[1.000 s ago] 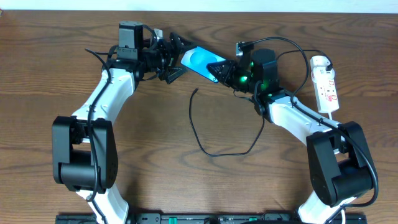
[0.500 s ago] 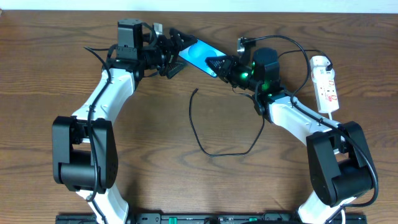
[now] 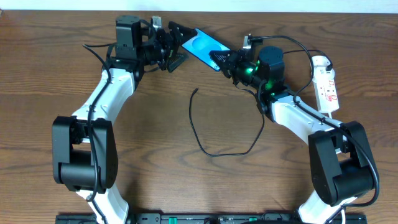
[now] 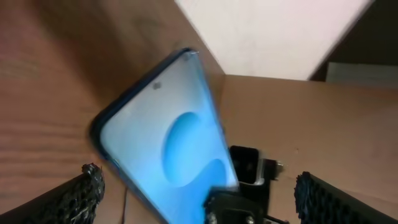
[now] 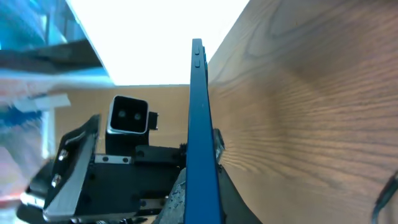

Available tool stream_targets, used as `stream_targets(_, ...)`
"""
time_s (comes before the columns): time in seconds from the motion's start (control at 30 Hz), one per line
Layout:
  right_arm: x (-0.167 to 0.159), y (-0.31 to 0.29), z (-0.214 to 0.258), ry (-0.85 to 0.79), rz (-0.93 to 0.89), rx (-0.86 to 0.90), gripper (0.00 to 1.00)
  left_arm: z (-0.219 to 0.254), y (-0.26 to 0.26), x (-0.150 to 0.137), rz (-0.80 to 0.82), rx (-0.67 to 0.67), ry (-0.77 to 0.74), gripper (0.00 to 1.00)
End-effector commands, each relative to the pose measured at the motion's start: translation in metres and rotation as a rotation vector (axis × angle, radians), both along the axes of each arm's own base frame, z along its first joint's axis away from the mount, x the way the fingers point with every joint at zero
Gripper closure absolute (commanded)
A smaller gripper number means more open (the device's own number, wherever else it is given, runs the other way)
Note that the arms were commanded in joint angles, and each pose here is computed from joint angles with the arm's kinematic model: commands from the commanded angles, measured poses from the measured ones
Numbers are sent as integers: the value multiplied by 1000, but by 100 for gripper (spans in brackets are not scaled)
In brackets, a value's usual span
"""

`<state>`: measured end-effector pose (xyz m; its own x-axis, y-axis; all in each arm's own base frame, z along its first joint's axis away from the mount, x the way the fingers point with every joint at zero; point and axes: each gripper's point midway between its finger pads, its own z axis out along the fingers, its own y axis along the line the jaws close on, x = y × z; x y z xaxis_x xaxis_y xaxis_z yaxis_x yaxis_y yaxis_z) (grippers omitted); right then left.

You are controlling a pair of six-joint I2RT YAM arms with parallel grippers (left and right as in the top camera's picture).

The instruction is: Plug charger to phone and switch on socket

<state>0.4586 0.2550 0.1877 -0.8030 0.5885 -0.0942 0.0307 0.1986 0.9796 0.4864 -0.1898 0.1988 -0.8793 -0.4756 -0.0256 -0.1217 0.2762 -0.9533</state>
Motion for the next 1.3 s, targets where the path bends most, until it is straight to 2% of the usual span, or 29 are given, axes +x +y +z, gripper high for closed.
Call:
stream_targets(0.0, 9, -4, 23, 57, -57, 120, 98, 32, -3, 1, -37, -33, -109, 2)
stream_targets(0.23, 11, -4, 51, -12, -59, 201, 99, 36, -4, 2, -45, -37, -136, 2)
stream_targets(0.6, 7, 4, 55, 83, -55, 296, 99, 47, -12, 2, -61, -43, -198, 1)
stream_targets(0.77, 5, 9, 55, 110, -48, 315, 98, 47, -12, 2, -61, -43, -199, 10)
stream_targets(0.87, 0, 17, 55, 112, -31, 314, 99, 47, -12, 3, -57, -42, -199, 23)
stream_targets(0.97, -2, 22, 55, 113, -32, 313, 99, 46, -11, 5, -46, -38, -199, 32)
stream_targets(1.27, -6, 30, 55, 120, -23, 317, 99, 45, -8, 9, -19, -29, -197, 46)
